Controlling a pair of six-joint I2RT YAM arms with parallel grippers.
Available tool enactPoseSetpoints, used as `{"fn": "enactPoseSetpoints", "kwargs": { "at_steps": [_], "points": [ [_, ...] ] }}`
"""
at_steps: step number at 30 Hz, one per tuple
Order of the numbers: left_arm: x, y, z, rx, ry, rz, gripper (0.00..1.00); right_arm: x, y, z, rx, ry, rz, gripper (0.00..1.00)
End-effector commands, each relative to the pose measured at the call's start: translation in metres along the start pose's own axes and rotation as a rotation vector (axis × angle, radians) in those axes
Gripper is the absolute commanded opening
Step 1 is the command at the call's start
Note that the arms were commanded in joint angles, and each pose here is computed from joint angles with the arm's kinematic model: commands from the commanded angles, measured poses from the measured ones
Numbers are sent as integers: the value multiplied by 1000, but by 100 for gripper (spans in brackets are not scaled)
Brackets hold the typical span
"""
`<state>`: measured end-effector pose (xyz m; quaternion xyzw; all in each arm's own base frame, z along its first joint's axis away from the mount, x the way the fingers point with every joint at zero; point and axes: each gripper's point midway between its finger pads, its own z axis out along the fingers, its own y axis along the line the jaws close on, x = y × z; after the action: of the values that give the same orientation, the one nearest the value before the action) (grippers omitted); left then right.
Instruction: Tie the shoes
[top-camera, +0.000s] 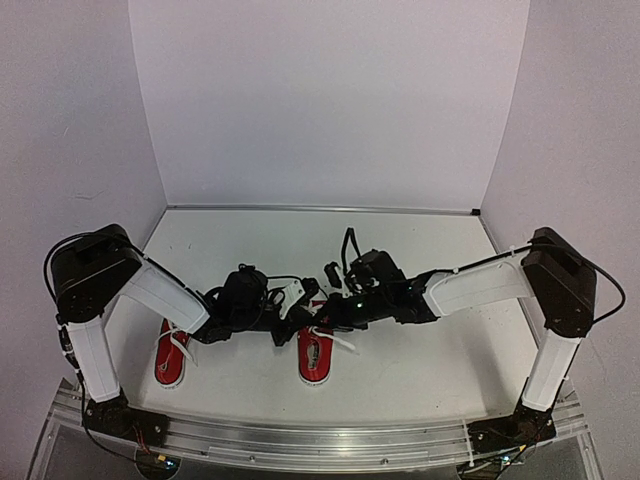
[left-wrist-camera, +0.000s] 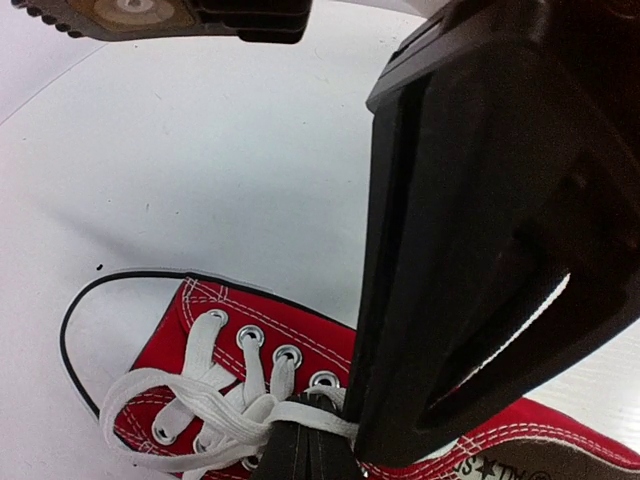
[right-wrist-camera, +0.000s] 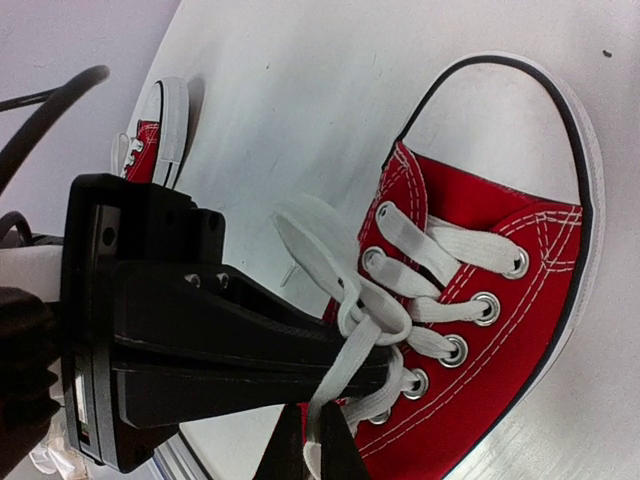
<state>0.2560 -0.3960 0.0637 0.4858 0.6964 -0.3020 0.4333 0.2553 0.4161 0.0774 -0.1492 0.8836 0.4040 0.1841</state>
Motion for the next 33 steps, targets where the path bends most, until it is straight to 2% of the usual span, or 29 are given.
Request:
{"fn": "enactPoseSetpoints", "kwargs": {
  "at_steps": [1, 12, 17, 21, 26, 33],
  "points": [
    [-19, -3, 6, 46, -108, -55, 0, 0, 12, -1, -46, -11, -16, 10],
    [-11, -1, 4, 53, -131, -105, 0, -12, 19, -23, -61, -63, -40, 23],
    [-9, -1, 4, 60, -123, -105, 0, -30, 23, -52, -39, -164, -76, 43],
    [-8, -1, 4, 62, -119, -104, 0, -34, 8, -61, 3, -190, -54, 43],
    [-8, -2, 4, 69, -117, -101, 0, -23, -19, -44, 82, -131, -12, 33],
    [-9, -3, 4, 74, -112, -92, 0, -17, -22, -26, 48, -94, 28, 31]
  ]
}}
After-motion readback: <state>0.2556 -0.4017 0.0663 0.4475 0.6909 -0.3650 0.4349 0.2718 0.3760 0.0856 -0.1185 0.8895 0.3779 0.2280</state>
